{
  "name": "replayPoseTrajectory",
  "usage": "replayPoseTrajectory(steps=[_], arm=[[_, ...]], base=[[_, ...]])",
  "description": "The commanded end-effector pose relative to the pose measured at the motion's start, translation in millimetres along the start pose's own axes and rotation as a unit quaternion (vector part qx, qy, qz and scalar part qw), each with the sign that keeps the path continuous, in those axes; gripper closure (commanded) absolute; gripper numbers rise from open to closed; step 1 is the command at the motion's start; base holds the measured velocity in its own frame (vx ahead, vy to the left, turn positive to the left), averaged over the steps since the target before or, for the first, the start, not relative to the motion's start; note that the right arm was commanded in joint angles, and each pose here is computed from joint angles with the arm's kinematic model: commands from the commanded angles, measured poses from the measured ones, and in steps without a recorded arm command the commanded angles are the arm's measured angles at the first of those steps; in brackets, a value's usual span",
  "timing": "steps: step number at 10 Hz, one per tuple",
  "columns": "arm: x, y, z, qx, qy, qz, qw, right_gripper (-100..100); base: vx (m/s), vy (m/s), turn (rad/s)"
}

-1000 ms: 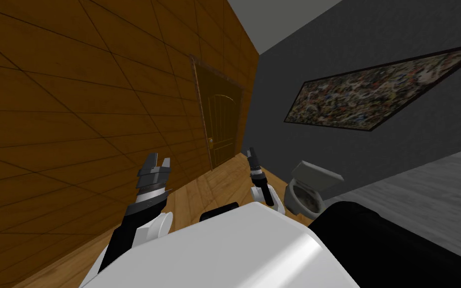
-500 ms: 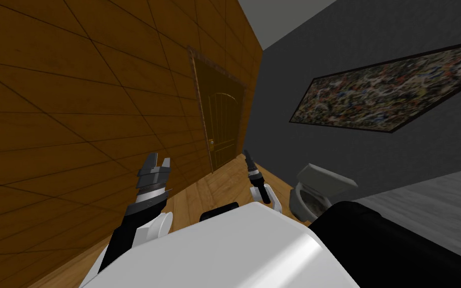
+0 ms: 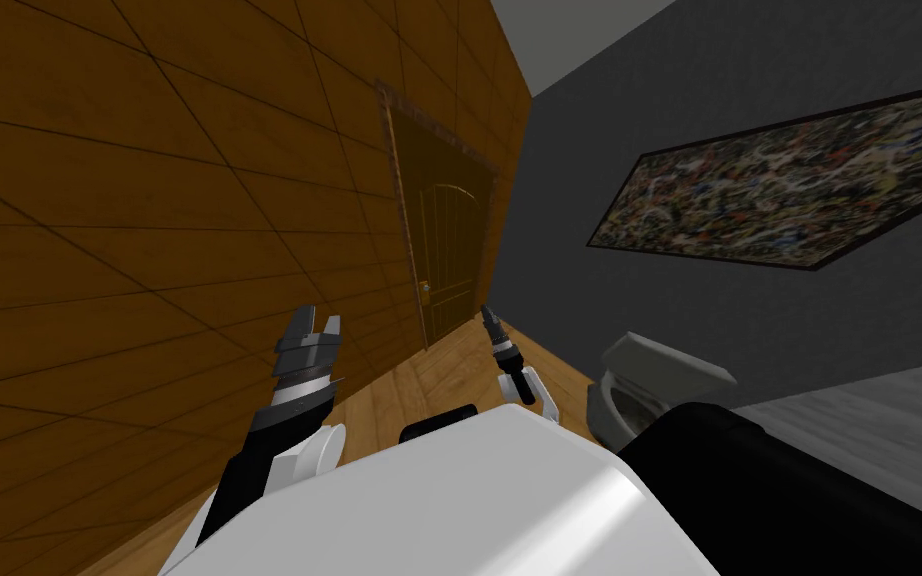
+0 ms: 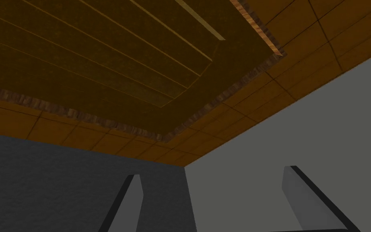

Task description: Pull the door open

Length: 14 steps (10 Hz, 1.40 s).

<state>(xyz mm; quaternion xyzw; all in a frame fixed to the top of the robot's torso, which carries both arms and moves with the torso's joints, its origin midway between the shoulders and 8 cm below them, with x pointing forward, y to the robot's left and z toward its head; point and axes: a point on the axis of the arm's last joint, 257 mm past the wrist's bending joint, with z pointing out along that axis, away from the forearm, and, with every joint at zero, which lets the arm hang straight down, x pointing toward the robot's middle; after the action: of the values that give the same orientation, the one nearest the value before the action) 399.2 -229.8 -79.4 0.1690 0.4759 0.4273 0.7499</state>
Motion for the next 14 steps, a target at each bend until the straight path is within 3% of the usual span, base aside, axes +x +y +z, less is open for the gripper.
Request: replayPoseTrajectory(steps=[1,4,8,9,14], arm=[[9.6,-6.4,0.3,0.002,0.013,-0.019,0.9997,-100],[26.2,-16.6,-1.1,0.005,0.036,-0.053,0.9979,-100],[48.8,-30.6,-4.1,0.008,0.069,-0.098,0.9928,-100],[60.0,-37.5,-6.0,0.008,0.085,-0.12,0.989,-100],[87.8,-54.8,-12.3,0.007,0.127,-0.174,0.9765,-100]], base=[[0.093,0.036,-0.001],[0.093,0.044,-0.003],[0.105,0.033,-0.003],[0.125,0.065,-0.005],[0.114,0.053,-0.004]])
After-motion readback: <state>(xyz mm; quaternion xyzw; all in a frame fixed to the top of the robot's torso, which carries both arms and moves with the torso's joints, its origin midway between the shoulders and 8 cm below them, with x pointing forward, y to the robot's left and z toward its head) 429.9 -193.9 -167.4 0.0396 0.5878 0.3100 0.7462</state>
